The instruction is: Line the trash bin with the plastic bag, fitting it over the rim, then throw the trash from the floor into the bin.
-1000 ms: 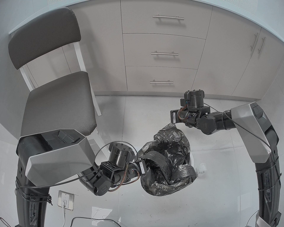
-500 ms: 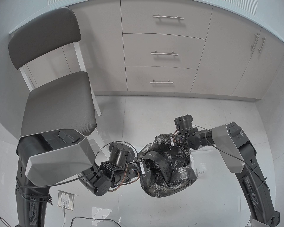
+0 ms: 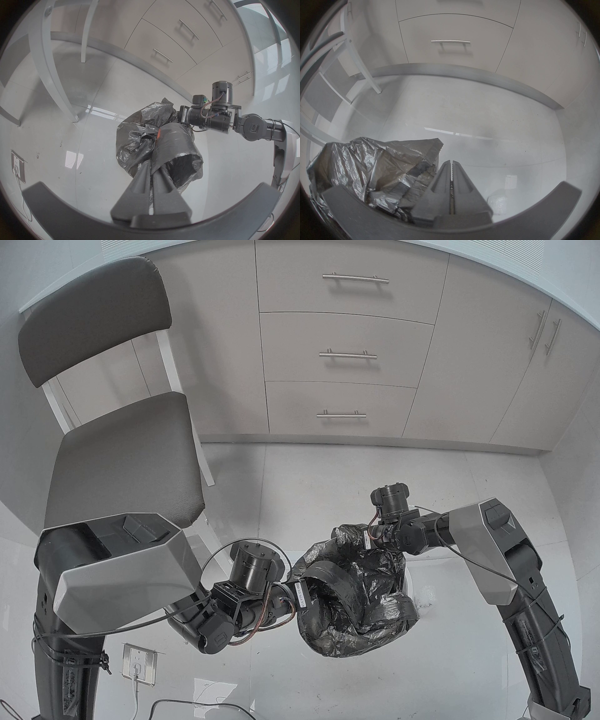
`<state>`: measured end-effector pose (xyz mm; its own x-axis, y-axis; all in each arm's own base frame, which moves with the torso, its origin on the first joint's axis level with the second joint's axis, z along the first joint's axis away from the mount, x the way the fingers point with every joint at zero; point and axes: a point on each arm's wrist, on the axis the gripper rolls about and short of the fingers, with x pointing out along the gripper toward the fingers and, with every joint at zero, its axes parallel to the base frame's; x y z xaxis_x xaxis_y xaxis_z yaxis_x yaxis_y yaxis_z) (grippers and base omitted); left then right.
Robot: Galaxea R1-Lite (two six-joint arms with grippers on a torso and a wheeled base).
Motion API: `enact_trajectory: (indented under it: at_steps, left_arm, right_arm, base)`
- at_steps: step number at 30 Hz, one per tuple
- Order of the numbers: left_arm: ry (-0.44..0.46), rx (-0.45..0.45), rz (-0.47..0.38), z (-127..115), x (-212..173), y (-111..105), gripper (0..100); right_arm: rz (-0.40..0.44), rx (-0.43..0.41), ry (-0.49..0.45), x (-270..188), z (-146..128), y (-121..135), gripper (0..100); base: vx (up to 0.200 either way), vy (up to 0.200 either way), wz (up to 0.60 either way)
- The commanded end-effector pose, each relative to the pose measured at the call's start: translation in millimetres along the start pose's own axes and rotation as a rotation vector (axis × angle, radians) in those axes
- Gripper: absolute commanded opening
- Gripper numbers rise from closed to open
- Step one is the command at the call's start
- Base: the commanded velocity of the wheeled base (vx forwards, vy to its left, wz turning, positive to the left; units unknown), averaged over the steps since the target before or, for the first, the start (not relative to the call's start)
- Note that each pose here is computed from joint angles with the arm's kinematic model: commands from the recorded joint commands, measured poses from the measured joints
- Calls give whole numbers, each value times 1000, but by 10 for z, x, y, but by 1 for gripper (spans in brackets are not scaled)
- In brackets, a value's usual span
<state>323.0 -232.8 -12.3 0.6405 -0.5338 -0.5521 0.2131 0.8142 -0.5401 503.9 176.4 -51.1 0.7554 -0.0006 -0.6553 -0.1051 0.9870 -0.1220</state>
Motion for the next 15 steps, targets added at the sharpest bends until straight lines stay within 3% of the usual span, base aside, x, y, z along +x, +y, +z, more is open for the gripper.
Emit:
enact_trajectory:
  at_steps: [1,13,14,15]
  left_arm:
    - [1,0,1,-5,3,3,0]
    - [1,0,1,-5,3,3,0]
    - [1,0,1,-5,3,3,0]
    - [2,0,0,-5,3,3,0]
  right_arm:
    - [-8,-5,35,78,-109,-26,0]
    - [-65,-2,102,107,-226,-30,0]
    - [-65,-5,111,111,-241,-30,100]
    - [-68,-8,120,114,-255,-30,100]
  base:
    - [0,0,0]
    - [0,0,0]
    - [0,0,0]
    - [0,0,0]
